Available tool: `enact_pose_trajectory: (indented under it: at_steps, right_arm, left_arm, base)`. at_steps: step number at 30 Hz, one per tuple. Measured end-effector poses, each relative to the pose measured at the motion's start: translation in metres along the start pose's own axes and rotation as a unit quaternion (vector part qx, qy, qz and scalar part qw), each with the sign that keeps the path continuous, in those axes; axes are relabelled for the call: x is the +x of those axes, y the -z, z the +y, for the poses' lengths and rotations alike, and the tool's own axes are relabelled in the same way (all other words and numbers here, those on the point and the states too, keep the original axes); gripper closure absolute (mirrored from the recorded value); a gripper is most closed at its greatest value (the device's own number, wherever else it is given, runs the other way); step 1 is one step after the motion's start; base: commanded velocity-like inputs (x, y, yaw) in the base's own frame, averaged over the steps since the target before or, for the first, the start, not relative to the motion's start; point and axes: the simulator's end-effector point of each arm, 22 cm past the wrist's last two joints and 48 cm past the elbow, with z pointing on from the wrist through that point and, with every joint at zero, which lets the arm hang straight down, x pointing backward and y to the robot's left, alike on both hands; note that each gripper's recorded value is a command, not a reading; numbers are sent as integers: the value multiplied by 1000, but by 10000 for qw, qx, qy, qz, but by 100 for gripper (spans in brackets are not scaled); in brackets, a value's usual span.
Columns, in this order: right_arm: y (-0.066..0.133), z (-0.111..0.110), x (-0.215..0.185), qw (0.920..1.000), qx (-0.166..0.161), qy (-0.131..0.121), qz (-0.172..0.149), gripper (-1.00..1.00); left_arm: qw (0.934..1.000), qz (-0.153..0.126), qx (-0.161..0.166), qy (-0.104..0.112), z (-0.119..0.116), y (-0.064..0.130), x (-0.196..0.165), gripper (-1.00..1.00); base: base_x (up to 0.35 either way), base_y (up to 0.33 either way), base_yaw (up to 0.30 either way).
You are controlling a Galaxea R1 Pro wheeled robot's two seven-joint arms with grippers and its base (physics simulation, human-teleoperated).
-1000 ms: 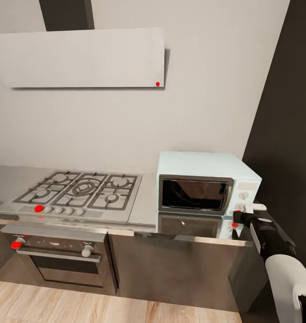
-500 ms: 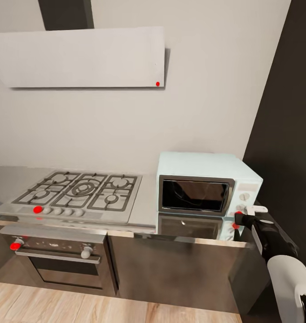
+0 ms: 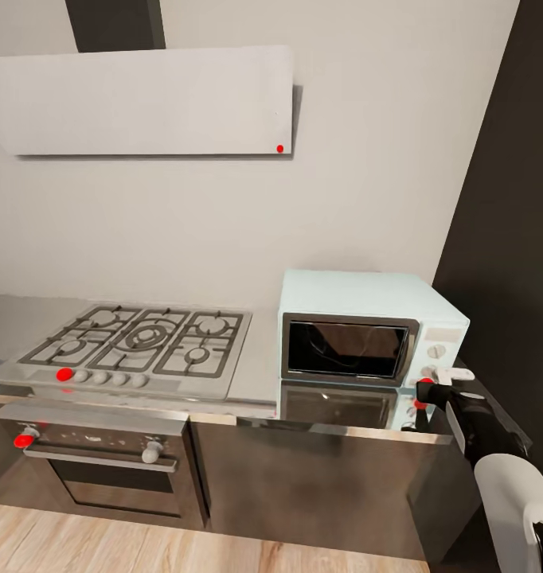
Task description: In the kitchen, take the popcorn bag from the countertop, put it into the microwave, and heat it until the popcorn is cooked so the cooked popcorn ends up inside the bag.
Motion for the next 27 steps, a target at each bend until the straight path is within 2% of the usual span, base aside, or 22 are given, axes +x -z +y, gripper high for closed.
enact_pose_trajectory:
  at_steps: [14, 27]
  right_arm:
    - [0, 0, 1, 10000, 6, 11, 10, 100]
    - [0, 1, -2, 10000, -25, 32, -13, 100]
  left_arm:
    - [10000, -2, 0, 5, 0, 0, 0, -100]
    - [10000, 14, 12, -8, -3, 0, 2, -100]
  base:
    - [9, 0, 0]
    - [-324, 0, 0]
